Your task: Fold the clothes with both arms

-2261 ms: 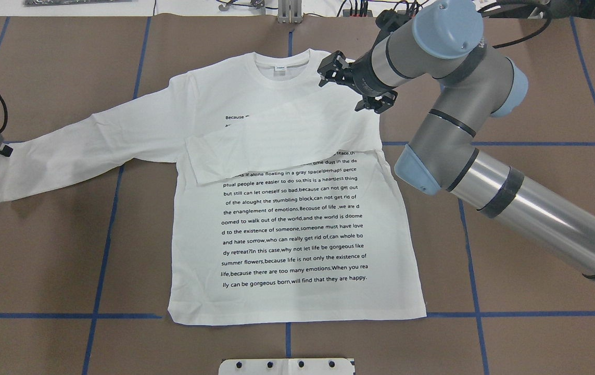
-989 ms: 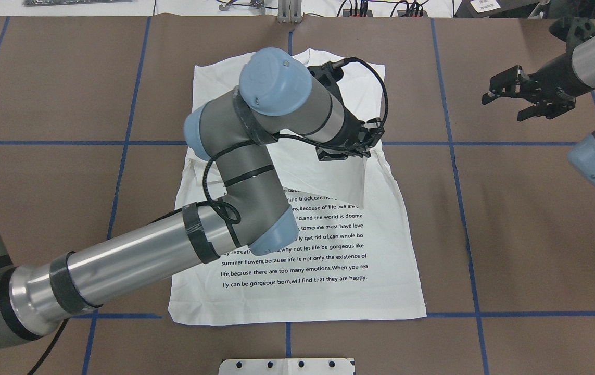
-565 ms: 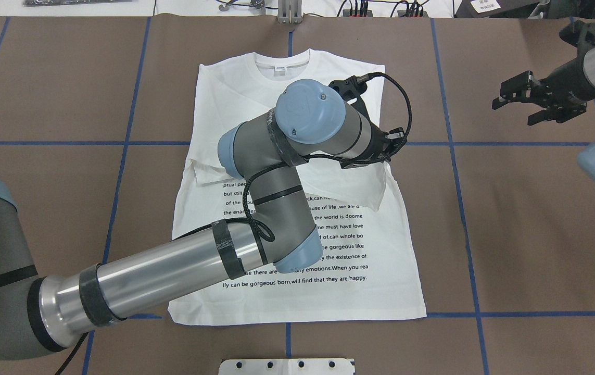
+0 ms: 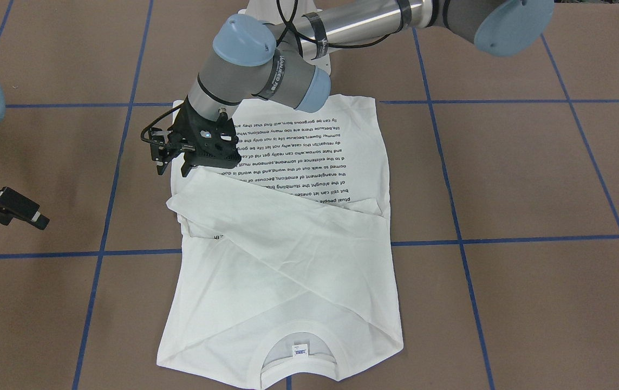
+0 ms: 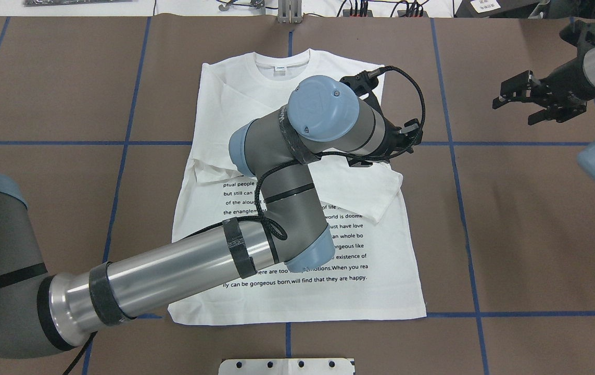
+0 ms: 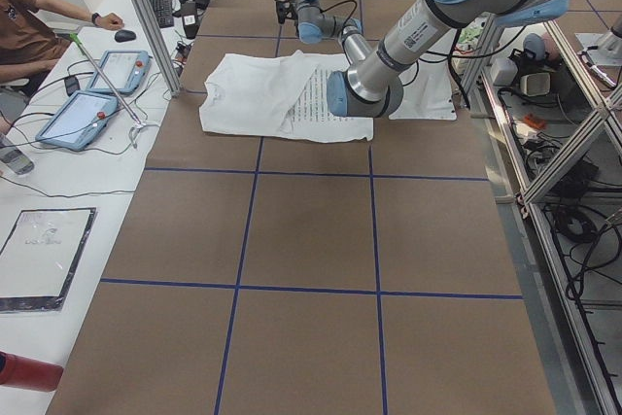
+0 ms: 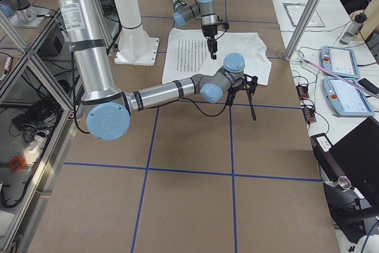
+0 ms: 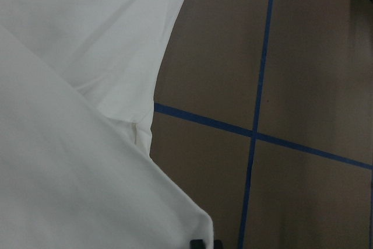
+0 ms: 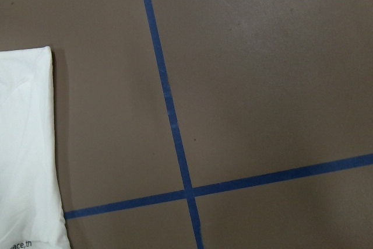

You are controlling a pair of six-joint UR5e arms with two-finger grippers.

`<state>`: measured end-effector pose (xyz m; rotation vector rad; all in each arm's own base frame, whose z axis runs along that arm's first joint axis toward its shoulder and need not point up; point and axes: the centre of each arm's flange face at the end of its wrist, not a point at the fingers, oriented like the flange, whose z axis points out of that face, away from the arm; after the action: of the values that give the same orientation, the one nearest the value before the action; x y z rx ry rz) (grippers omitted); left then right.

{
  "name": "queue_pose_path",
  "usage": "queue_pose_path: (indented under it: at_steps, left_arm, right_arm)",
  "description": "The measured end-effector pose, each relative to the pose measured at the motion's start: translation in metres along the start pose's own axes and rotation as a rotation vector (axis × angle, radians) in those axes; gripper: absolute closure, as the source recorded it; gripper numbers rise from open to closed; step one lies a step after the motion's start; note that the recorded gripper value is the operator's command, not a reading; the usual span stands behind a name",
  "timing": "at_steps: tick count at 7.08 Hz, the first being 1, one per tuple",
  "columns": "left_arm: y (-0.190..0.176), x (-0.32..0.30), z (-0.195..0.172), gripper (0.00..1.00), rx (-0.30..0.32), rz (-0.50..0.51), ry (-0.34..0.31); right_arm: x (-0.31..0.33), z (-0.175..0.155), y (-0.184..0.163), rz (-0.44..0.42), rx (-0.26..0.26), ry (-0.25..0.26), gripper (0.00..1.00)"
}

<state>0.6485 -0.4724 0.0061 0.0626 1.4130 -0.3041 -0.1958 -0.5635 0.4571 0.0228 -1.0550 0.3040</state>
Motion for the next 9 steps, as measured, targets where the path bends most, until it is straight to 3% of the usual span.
queue_pose_path:
  at_steps: [2, 3, 4, 7, 8, 9]
  left_arm:
    - [-0.003, 0.004, -0.013, 0.13, 0.001, 0.003, 0.016]
    - [-0.009, -0.005, -0.023, 0.13, 0.0, 0.009, 0.016]
    - [-0.015, -0.024, -0.042, 0.14, -0.007, 0.032, 0.008]
    - [-0.031, -0.088, -0.125, 0.14, 0.015, 0.159, -0.035]
    - [-0.034, -0.104, -0.137, 0.14, 0.022, 0.172, -0.045]
    - [-0.034, -0.111, -0.146, 0.13, 0.027, 0.176, -0.044]
  right_arm:
    - [-0.023, 0.004, 0.02, 0.019, -0.021, -0.022, 0.0]
    - [-0.048, 0.011, 0.049, 0.056, -0.035, -0.035, 0.0]
    - [-0.074, 0.023, 0.091, 0.095, -0.034, -0.041, 0.0]
    - [-0.128, 0.055, 0.262, 0.236, -0.025, -0.042, 0.05]
    - [-0.133, 0.069, 0.319, 0.282, 0.003, -0.011, 0.12]
    - [-0.133, 0.085, 0.368, 0.332, 0.048, 0.028, 0.12]
